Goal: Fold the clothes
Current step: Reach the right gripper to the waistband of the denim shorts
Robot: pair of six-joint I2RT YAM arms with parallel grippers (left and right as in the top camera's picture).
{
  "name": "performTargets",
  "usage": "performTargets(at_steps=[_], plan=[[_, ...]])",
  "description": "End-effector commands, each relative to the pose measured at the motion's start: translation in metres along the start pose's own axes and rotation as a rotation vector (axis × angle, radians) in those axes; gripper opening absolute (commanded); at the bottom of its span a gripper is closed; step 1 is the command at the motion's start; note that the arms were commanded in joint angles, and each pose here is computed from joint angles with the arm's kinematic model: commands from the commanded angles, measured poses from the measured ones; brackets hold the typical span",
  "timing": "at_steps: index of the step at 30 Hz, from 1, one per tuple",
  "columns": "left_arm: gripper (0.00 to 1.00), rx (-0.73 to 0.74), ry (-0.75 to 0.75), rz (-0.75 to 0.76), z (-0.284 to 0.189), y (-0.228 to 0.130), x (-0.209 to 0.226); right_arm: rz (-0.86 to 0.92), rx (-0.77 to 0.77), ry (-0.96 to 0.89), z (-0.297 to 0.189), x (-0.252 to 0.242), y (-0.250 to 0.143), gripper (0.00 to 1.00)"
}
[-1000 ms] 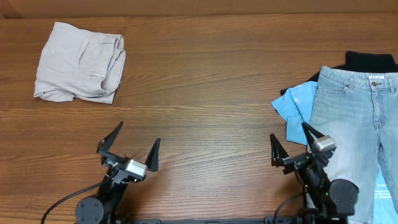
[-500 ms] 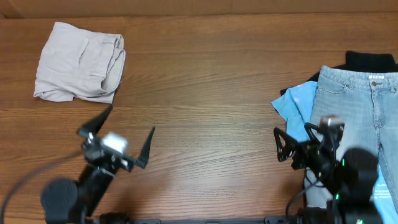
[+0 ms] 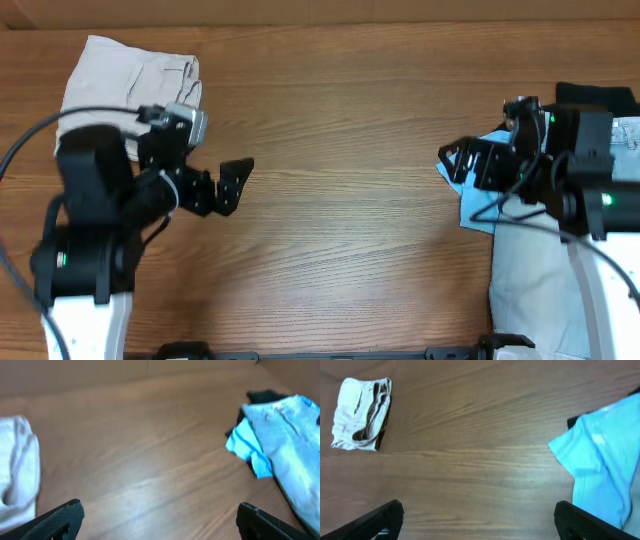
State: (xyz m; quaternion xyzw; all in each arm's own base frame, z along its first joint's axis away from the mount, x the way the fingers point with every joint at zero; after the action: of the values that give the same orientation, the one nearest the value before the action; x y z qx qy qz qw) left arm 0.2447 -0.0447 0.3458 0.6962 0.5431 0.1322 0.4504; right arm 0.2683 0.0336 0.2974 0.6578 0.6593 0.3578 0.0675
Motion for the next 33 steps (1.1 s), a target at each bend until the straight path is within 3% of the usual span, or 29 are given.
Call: performTargets(at_steps=[1, 7, 10, 15, 17, 18, 24, 30, 33], plan=[[1.00, 0.046, -0.035, 0.005, 0.008, 0.004, 0.000, 0.015, -0.018, -0.068, 0.009, -0.012, 0.015, 1.00], [1.00, 0.129, -0.069, -0.086, 0.016, -0.007, 0.001, 0.333, -0.088, -0.507, 0.027, -0.093, 0.031, 1.00], [1.00, 0.127, -0.085, -0.086, 0.016, -0.007, -0.001, 0.450, -0.090, -0.629, 0.036, -0.136, 0.031, 0.99], [1.00, 0.111, -0.026, -0.071, 0.017, -0.004, 0.006, 0.516, -0.072, -0.477, 0.068, -0.178, 0.037, 0.90], [1.00, 0.101, -0.022, -0.065, 0.017, -0.002, 0.006, 0.435, -0.070, -0.406, 0.084, -0.183, 0.043, 0.77], [1.00, 0.097, -0.022, -0.063, 0.017, -0.001, 0.006, 0.420, -0.073, -0.411, 0.090, -0.188, 0.045, 0.70], [1.00, 0.093, -0.022, -0.060, 0.018, 0.000, 0.007, 0.415, -0.044, -0.546, 0.135, -0.230, 0.036, 0.50], [1.00, 0.103, -0.022, -0.067, 0.017, -0.002, 0.006, 0.416, -0.038, -0.557, 0.175, -0.256, 0.026, 0.50], [1.00, 0.105, -0.022, -0.068, 0.018, -0.002, 0.007, 0.408, -0.030, -0.546, 0.187, -0.257, 0.023, 0.60]])
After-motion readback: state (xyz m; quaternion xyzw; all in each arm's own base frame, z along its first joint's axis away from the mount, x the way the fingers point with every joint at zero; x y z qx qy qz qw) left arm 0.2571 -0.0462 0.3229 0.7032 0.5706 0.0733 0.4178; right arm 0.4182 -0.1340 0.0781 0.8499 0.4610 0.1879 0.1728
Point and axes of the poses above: each gripper's point midway between its finger pads, its own z axis out along the fingers, its own x axis along the line the jaws close on, y = z × x, the point moved 7 cm from there along -z, back along the fingers, and after that the axes turned 5 degrees about -z, right-handed, at the moved point
